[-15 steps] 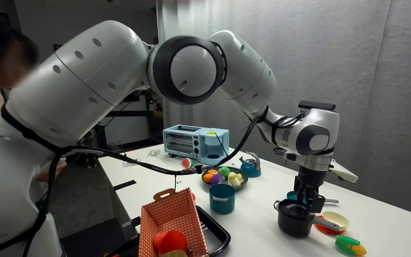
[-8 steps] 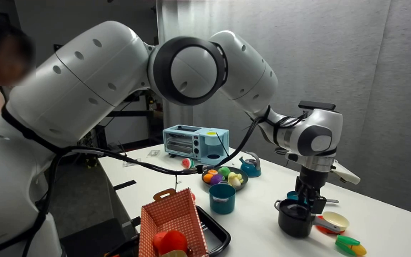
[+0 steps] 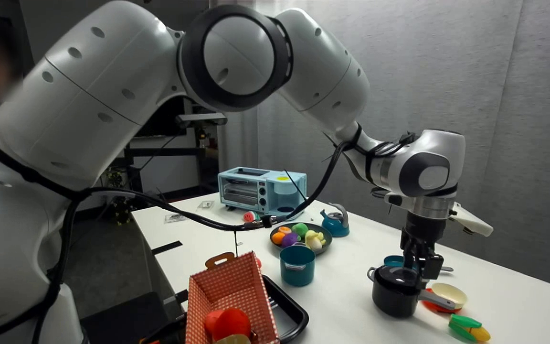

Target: Take the lid off the black pot and put it on the counter

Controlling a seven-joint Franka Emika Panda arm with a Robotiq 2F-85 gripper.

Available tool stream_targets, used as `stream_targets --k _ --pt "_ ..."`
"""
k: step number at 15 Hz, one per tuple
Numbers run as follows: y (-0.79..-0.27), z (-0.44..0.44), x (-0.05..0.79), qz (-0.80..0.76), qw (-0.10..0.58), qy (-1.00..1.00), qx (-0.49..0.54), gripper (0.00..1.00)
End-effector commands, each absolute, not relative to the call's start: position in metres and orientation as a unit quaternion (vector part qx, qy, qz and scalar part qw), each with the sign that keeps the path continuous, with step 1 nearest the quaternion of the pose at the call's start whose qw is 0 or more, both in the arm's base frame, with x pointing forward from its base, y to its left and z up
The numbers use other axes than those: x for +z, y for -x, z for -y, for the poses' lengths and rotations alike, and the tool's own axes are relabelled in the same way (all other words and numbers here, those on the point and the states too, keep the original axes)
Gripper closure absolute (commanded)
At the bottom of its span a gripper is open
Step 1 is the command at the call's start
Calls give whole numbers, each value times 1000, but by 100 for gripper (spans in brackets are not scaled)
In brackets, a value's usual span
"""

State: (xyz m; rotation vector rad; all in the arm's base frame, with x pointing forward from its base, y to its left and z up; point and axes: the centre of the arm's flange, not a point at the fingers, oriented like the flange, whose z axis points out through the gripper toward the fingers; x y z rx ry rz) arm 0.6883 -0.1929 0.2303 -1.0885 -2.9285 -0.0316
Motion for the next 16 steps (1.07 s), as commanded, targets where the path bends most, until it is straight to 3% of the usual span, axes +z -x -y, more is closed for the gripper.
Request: stream_targets --k 1,16 --pt "-649 186 256 928 0 372 -24 56" --pt "-610 202 250 934 15 358 -11 56"
